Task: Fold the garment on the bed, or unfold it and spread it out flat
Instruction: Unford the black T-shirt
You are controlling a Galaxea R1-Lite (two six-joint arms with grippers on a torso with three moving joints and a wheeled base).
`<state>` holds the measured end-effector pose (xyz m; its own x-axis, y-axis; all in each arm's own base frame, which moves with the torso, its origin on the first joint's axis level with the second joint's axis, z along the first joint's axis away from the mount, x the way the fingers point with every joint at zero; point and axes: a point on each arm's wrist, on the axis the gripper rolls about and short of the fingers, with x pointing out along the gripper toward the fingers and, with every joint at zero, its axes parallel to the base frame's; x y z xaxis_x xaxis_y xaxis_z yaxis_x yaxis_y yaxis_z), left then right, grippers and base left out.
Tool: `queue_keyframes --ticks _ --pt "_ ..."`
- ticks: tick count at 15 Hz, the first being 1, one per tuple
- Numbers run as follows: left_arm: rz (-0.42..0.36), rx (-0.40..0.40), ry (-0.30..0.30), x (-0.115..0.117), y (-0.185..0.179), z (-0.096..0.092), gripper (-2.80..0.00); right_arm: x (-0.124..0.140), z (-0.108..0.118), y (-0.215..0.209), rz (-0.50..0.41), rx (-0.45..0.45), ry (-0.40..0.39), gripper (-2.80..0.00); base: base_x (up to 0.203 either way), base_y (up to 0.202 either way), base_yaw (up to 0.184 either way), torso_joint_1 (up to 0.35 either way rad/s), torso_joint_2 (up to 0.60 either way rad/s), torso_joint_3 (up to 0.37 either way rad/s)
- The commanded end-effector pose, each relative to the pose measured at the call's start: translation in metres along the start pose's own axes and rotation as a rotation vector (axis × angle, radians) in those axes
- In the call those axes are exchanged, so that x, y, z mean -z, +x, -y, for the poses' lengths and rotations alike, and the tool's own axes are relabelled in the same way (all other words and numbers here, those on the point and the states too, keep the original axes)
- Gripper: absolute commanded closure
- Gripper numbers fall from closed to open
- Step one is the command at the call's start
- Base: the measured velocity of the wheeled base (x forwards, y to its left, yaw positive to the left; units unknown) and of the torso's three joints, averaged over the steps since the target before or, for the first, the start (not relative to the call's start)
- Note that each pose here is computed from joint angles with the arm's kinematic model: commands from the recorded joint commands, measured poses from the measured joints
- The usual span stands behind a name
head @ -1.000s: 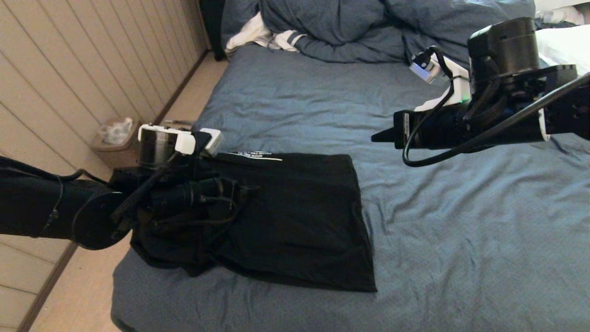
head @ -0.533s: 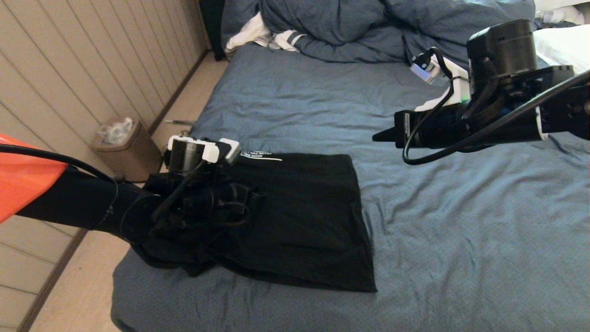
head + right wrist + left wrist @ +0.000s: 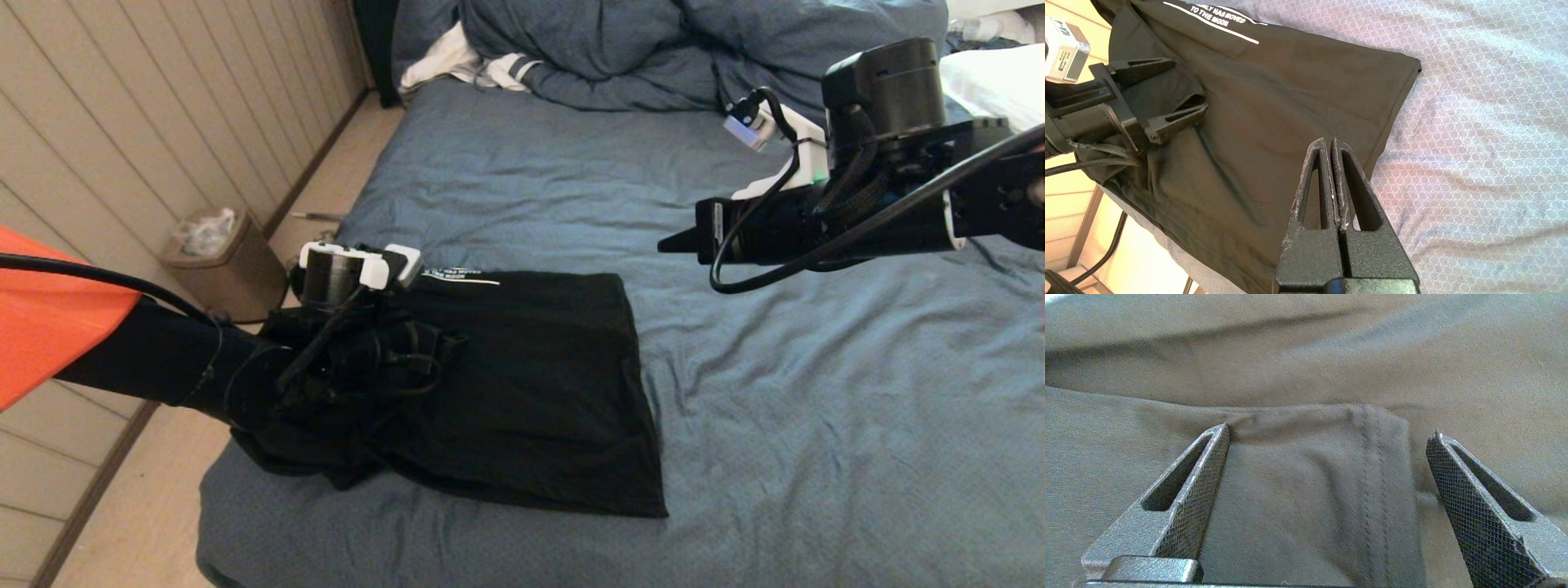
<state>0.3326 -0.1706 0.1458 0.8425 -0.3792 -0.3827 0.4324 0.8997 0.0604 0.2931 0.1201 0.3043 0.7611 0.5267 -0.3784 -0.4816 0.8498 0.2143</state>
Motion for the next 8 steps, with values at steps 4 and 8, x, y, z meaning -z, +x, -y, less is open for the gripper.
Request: queue_keyframes --ticks 4,8 --pt "0.017 -0.007 0.001 0.0002 0.0003 -0.0006 0.00 -0.0001 -0.0003 -0.0006 0.000 -0.001 -0.001 0.00 0.000 0.000 0.000 0.000 0.00 0.000" --pt "0.022 -0.009 0.001 -0.0011 -0.0010 -0.0008 0.00 -0.0006 -0.0006 -0.0018 0.003 -0.002 -0.001 0.00 0.000 0.000 0.000 0.000 0.00 0.000"
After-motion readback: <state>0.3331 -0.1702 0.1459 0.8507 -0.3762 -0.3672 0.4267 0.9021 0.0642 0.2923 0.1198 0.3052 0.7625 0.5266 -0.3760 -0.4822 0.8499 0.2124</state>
